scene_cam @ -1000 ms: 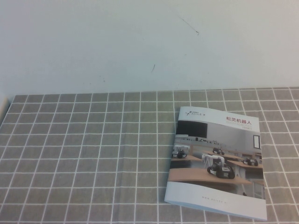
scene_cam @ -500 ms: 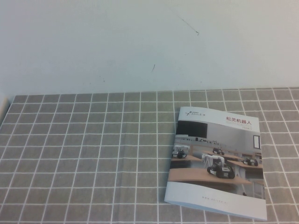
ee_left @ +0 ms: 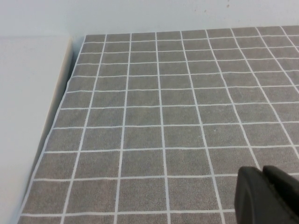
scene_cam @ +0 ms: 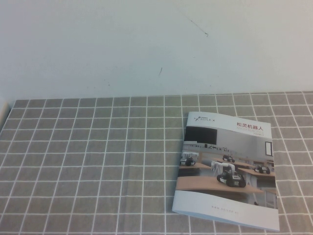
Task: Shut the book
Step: 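Close the open booklet and leave it lying on the table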
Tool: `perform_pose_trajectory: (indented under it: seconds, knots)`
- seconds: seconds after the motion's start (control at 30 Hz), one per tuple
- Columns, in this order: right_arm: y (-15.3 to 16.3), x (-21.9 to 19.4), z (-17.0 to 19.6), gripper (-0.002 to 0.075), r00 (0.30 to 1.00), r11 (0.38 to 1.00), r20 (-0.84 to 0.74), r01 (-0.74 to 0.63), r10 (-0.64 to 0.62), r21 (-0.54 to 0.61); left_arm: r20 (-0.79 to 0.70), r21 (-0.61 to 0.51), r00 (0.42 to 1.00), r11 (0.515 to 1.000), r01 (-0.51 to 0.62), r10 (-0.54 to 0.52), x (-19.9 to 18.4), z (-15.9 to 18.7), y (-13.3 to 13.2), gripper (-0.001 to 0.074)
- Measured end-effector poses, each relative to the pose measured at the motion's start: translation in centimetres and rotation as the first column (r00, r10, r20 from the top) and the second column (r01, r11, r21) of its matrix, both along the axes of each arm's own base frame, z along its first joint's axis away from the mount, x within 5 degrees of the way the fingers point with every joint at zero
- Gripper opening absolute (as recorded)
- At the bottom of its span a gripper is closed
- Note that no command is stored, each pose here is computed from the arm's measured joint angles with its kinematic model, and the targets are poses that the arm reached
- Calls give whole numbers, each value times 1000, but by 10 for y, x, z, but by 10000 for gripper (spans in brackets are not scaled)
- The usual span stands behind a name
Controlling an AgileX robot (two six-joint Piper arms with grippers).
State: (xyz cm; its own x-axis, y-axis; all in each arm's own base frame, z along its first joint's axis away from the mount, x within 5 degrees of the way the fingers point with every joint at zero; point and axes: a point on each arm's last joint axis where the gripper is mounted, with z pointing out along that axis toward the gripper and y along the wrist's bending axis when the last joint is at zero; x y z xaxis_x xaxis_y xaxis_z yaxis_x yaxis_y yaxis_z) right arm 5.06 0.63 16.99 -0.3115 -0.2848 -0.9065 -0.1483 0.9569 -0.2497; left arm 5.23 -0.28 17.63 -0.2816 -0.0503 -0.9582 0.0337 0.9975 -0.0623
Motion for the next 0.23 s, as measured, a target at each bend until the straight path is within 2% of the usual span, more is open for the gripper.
perform_pose_trajectory:
  seconds: [0.23]
  knots:
    - [-5,0,0,-3,992,982,-8,127,-127,138,0,0,1000,1000,0,0,0,0,0,-2]
